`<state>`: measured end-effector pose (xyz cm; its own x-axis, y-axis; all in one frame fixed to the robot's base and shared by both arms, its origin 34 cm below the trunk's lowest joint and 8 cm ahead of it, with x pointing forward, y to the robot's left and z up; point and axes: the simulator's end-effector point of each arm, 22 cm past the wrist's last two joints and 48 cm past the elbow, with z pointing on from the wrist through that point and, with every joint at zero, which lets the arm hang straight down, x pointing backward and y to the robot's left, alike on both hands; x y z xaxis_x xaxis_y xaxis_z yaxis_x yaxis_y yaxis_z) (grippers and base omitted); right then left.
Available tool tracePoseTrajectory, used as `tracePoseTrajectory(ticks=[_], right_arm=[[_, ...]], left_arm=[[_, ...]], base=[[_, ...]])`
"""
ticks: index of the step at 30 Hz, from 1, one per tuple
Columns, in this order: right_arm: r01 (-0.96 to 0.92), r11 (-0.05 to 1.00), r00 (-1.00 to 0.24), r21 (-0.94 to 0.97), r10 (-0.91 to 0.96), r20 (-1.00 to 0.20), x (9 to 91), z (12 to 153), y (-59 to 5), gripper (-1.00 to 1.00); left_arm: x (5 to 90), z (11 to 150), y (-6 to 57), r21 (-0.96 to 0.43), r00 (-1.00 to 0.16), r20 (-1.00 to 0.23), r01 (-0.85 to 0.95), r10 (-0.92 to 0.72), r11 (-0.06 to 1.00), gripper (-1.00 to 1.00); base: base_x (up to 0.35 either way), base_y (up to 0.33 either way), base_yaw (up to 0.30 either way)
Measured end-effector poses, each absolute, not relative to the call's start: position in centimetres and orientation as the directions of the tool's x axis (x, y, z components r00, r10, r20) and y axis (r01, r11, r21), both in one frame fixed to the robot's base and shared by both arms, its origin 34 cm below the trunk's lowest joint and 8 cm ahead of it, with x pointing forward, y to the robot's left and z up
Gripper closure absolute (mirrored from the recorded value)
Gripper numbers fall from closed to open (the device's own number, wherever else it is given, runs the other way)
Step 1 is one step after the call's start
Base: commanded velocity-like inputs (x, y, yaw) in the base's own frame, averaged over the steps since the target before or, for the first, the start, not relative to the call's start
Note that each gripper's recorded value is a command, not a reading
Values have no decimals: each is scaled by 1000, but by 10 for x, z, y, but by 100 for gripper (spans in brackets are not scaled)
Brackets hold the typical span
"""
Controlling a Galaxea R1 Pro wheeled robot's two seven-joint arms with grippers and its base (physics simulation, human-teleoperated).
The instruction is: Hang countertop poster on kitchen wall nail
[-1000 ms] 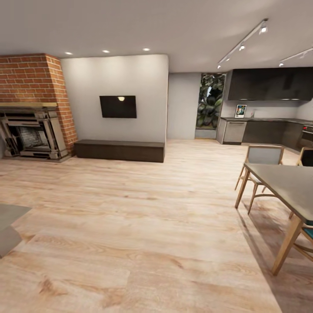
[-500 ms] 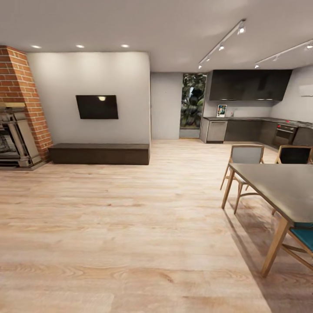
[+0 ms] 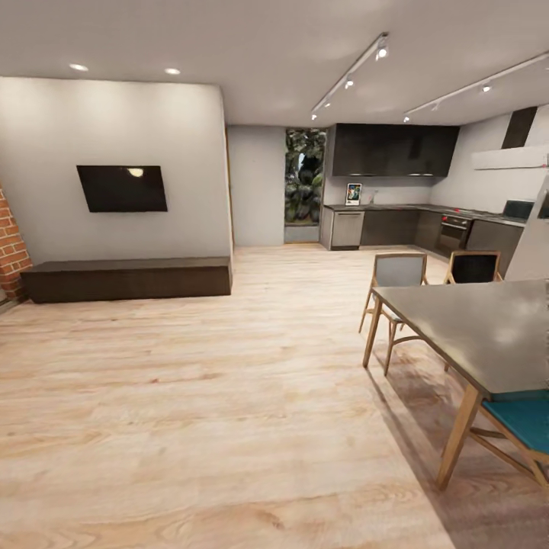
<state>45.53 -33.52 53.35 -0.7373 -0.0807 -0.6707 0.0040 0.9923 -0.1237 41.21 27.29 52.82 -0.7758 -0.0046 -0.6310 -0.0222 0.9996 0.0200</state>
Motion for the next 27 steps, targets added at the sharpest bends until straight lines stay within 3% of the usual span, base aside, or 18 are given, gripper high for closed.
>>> tracePoseTrajectory(ticks=[27], right_arm=[[3,992,-738,-125,-83,-670,455,533,-336,-100]], left_arm=[[412,528,274,22,-776,-631,-23,-4,999,-100]], base=[[338,0,-14]])
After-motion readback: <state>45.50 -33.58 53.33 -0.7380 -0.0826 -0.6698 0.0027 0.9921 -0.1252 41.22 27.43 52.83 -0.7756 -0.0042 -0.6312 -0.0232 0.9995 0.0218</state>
